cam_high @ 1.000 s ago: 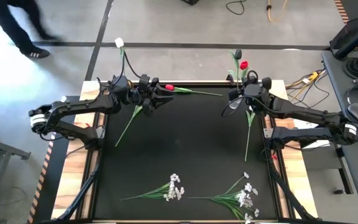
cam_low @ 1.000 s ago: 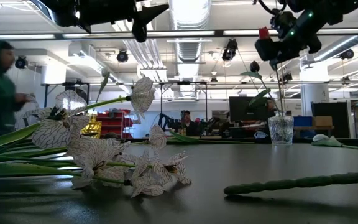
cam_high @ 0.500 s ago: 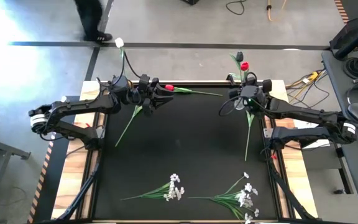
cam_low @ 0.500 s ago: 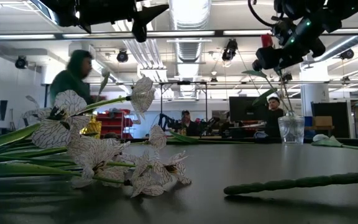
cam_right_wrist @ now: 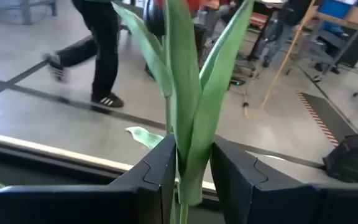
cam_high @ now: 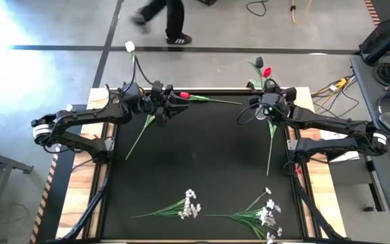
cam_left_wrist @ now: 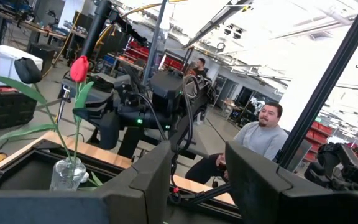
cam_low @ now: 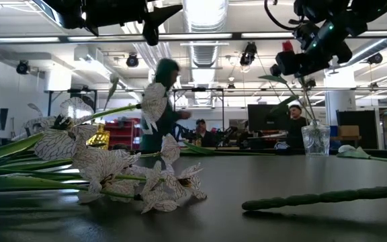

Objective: Sort flowers into vase by color
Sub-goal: Put the bottom red tulip into the transparent vase, then put the left white flower into the yellow vase

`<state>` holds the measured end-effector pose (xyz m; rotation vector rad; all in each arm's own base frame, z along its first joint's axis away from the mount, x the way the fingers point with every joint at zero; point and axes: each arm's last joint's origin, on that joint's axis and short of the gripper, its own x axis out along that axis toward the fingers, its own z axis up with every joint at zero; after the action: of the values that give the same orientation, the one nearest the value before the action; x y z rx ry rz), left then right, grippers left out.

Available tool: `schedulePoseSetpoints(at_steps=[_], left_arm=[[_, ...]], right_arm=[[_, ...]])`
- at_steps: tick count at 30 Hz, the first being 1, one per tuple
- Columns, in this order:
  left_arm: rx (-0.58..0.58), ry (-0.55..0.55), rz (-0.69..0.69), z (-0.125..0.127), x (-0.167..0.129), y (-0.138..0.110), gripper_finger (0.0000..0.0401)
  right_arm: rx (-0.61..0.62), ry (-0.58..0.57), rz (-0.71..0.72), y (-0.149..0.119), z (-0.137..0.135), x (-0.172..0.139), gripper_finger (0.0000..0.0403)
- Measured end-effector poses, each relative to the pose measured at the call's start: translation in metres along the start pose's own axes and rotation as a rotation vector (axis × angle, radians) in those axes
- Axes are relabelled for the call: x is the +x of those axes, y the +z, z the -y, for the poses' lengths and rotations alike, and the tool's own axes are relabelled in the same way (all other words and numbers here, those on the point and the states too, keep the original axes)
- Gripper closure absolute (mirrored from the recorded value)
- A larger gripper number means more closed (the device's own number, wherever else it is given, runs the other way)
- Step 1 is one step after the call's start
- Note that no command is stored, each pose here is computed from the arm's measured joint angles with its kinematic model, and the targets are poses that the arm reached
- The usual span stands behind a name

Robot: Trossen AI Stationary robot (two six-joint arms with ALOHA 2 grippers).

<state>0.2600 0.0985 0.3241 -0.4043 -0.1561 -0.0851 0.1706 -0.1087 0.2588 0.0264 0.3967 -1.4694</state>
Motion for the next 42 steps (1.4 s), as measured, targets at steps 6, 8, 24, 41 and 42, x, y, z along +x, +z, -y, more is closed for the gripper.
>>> schedulePoseSetpoints(at_steps=[6, 8, 24, 41, 42], left_arm=[[0.000, 0.000, 0.000, 0.000, 0.000, 0.000, 0.0262], [-0.001, 0.001, -0.002, 0.000, 0.000, 0.000, 0.0262], [-0.006, 0.009, -0.018, -0.001, 0.000, -0.002, 0.0262], [-0.062, -0.063, -0.164, 0.002, -0.004, -0.010, 0.0311], [-0.068, -0.064, -0.188, 0.003, -0.005, -0.011, 0.0322]], right_arm=[[0.015, 0.004, 0.008, 0.009, 0.001, -0.002, 0.0286], [0.020, 0.011, -0.001, 0.013, 0.002, -0.003, 0.0270], [0.039, 0.116, -0.128, 0.037, 0.012, -0.016, 0.0202], [-0.110, 0.217, -0.240, 0.075, 0.035, -0.052, 0.0250], [-0.125, 0.224, -0.244, 0.076, 0.036, -0.055, 0.0265]])
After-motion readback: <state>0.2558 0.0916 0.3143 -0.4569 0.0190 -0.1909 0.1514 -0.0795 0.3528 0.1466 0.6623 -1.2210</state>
